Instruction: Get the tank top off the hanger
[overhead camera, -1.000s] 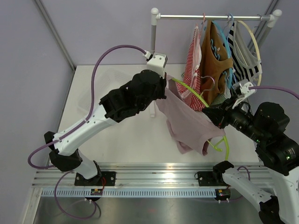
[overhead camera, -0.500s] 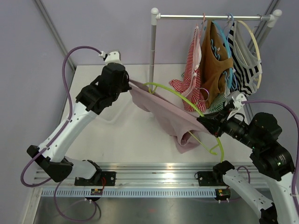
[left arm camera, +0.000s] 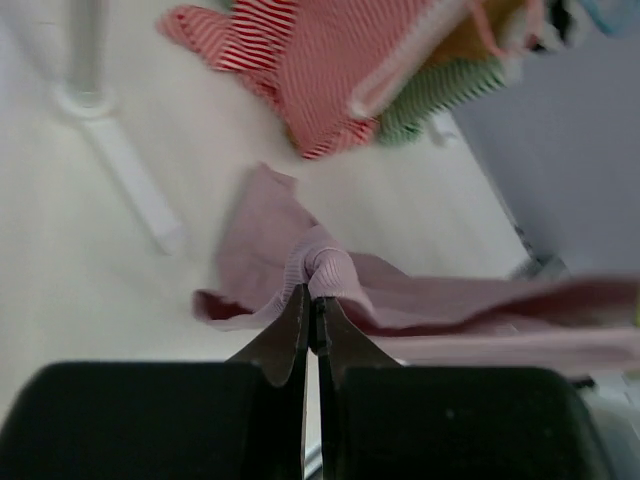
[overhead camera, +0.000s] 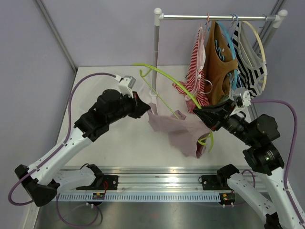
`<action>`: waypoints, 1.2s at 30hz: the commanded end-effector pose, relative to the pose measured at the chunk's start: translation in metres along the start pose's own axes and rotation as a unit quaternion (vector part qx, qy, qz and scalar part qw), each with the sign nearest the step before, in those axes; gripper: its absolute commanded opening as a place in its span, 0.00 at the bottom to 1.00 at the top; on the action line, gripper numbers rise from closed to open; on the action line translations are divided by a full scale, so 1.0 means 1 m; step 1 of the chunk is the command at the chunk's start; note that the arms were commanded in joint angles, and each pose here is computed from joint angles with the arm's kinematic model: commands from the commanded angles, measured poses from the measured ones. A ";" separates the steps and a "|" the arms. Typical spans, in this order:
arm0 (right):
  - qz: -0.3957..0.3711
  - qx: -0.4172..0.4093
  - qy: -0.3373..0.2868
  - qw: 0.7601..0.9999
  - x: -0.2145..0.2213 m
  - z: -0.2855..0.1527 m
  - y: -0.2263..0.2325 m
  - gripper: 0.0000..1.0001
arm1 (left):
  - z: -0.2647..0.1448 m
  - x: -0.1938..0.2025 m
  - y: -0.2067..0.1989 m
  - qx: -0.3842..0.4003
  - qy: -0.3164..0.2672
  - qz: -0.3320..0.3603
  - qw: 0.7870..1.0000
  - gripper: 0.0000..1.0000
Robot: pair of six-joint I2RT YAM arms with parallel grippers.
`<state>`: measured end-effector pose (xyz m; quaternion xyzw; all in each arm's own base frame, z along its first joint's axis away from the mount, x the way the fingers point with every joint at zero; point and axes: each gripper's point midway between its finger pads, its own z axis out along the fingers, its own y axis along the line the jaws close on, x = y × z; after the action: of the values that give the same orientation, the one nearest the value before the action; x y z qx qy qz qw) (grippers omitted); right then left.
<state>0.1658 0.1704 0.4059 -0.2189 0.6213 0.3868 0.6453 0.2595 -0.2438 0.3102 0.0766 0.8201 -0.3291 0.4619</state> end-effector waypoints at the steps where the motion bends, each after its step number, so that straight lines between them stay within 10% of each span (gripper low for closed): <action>1: 0.005 -0.103 -0.125 0.987 -0.070 0.020 0.034 0.00 | -0.025 0.005 -0.095 0.230 -0.027 0.062 0.971 0.00; 7: 0.010 -0.110 -0.185 0.977 -0.096 0.044 0.026 0.00 | -0.046 0.075 -0.135 0.351 0.060 0.139 0.924 0.00; 12: 0.013 0.023 -0.233 0.972 -0.126 0.039 -0.016 0.00 | -0.009 0.101 -0.073 0.155 0.093 0.132 0.975 0.00; 17: 0.017 0.143 -0.093 0.985 -0.083 0.047 -0.060 0.00 | -0.001 0.089 -0.001 -0.056 0.064 0.106 0.991 0.00; 27: -0.020 0.281 0.029 0.959 -0.072 0.029 -0.103 0.00 | -0.052 0.057 0.029 -0.140 0.041 0.121 0.982 0.96; 36: -0.058 0.322 0.034 0.944 -0.103 0.063 -0.132 0.00 | -0.103 0.044 0.068 -0.196 0.008 0.160 0.968 0.99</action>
<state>0.3007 0.1209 0.4471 -0.0578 0.7520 0.1425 0.6410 0.1872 -0.1633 0.2820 0.1211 0.8503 -0.1423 0.4919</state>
